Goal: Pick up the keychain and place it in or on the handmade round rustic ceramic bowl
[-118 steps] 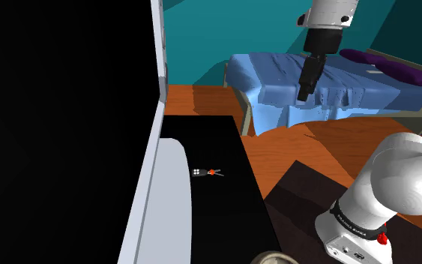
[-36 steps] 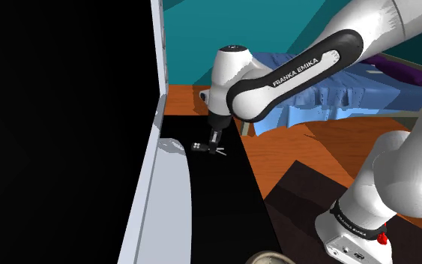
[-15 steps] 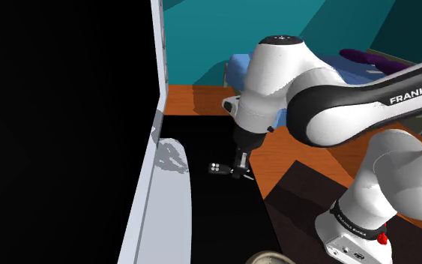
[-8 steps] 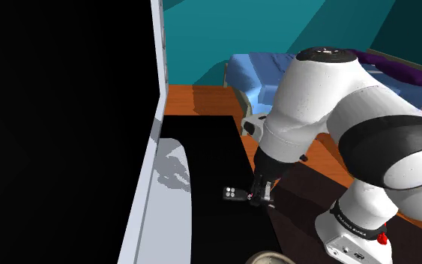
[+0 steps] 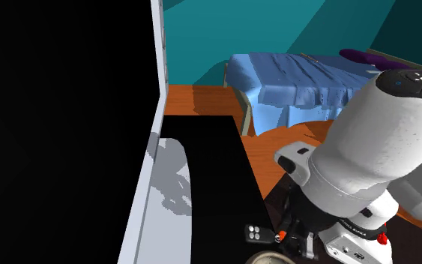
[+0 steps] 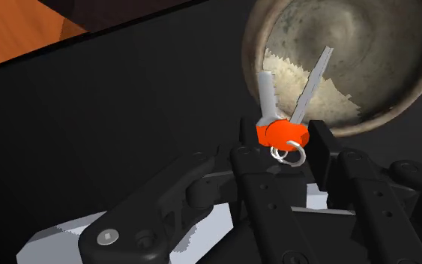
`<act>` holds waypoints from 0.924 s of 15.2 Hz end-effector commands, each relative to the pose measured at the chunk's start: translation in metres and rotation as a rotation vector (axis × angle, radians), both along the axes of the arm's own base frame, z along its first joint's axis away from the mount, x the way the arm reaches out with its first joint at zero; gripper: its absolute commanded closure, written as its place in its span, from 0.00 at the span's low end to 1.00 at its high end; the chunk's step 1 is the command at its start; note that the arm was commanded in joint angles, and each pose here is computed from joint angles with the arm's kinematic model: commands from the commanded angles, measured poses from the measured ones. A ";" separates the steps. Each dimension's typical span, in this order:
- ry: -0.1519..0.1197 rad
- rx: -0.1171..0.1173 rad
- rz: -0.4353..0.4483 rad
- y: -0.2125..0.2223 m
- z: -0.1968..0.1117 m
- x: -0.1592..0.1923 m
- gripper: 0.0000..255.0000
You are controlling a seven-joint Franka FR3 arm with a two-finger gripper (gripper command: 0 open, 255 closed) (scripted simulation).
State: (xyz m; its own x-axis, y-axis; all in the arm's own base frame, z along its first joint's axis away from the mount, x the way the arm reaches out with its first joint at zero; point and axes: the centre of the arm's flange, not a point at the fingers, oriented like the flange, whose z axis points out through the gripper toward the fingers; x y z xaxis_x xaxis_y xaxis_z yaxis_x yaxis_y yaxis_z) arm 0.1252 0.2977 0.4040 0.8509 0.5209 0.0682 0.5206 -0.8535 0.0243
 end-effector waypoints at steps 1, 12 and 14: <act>0.001 0.000 -0.002 0.012 0.000 -0.025 1.00; 0.001 0.000 -0.002 0.028 -0.041 -0.061 1.00; 0.001 0.000 -0.002 0.028 -0.052 -0.061 1.00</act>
